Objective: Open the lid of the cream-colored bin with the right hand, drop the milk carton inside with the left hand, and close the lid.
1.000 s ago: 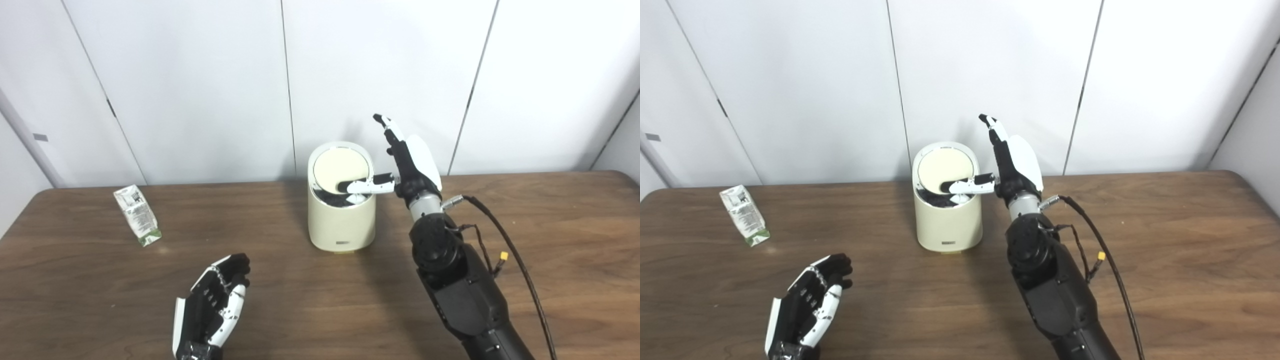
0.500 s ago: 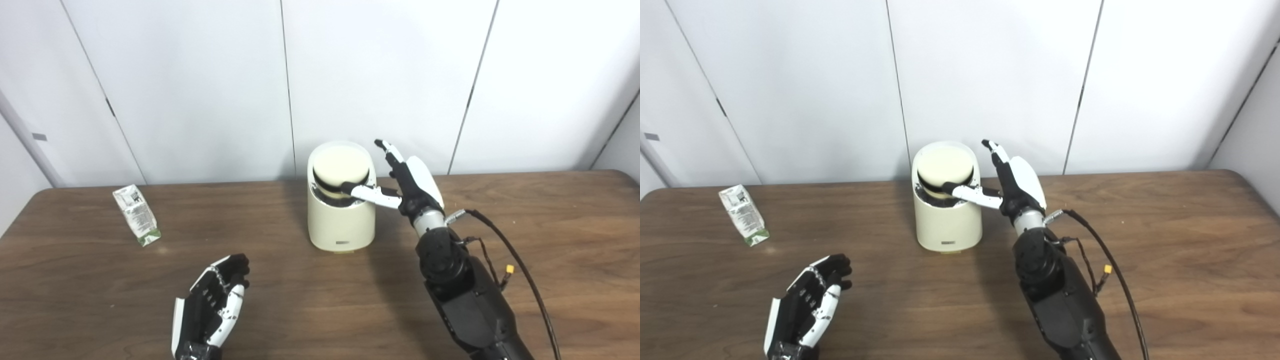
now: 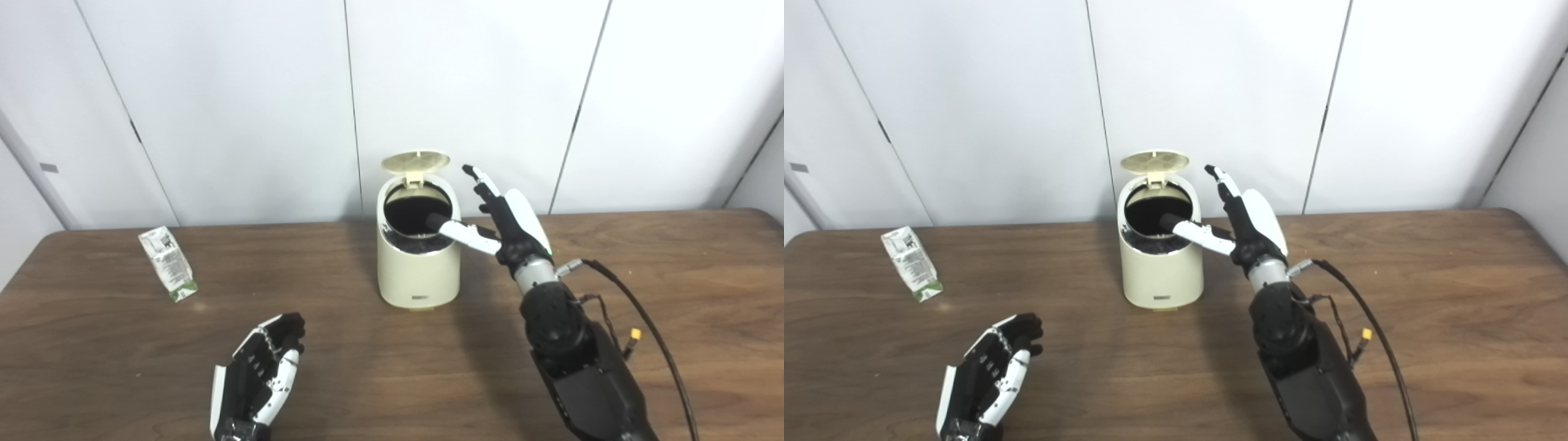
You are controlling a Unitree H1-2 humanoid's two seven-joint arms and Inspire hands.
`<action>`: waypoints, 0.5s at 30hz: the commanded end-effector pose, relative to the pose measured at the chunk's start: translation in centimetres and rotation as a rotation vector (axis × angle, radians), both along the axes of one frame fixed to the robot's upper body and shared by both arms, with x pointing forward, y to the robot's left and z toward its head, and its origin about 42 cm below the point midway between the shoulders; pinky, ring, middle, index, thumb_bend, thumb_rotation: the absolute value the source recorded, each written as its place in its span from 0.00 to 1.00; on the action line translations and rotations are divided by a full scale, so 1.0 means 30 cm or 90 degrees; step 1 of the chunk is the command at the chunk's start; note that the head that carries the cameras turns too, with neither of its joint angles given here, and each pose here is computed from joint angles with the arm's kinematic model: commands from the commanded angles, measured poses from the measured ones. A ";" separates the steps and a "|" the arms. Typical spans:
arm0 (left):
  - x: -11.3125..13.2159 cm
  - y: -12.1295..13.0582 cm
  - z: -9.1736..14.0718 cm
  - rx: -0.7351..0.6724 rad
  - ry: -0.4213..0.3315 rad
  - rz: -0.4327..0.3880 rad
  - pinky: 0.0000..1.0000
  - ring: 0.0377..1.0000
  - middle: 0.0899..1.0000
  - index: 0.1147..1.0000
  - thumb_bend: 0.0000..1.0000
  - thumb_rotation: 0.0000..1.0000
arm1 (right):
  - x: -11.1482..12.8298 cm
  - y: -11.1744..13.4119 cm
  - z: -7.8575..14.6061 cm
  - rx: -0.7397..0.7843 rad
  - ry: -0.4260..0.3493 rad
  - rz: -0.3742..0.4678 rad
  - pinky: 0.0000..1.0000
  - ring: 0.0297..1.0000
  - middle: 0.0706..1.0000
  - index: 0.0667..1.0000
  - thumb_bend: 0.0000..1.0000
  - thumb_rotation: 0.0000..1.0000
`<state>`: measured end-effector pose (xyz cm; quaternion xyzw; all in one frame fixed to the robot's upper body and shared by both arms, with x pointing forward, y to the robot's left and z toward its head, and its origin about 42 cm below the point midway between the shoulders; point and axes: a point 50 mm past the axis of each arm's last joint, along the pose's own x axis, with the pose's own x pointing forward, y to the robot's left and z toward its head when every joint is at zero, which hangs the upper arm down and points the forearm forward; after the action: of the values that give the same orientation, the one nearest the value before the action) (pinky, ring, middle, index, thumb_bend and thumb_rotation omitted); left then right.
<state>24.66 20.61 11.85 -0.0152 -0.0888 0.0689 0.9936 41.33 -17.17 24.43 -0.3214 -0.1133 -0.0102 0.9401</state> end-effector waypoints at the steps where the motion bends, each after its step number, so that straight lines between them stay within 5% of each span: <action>1: 0.020 0.001 0.037 0.007 -0.039 0.000 0.67 0.72 0.70 0.67 0.28 0.32 | -0.026 -0.009 0.076 0.013 -0.068 0.005 0.76 0.87 0.98 0.96 1.00 0.85; 5: 0.021 0.002 0.039 0.005 -0.038 -0.002 0.68 0.73 0.71 0.68 0.28 0.33 | -0.112 -0.031 0.061 0.045 -0.083 -0.008 0.84 0.94 0.99 0.96 0.95 0.79; 9: 0.028 0.011 0.034 0.005 -0.047 -0.003 0.68 0.72 0.70 0.68 0.27 0.31 | -0.219 -0.051 -0.014 0.097 -0.107 -0.044 0.73 0.86 0.90 0.88 0.45 0.56; 15: 0.033 0.020 0.033 0.003 -0.046 0.002 0.66 0.72 0.69 0.67 0.27 0.30 | -0.366 -0.090 -0.125 0.174 -0.161 -0.059 0.66 0.76 0.77 0.76 0.22 0.48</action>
<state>25.11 21.06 11.90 -0.0131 -0.0922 0.0694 0.9932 31.23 -19.93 18.97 -0.2214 -0.1392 -0.0973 0.9603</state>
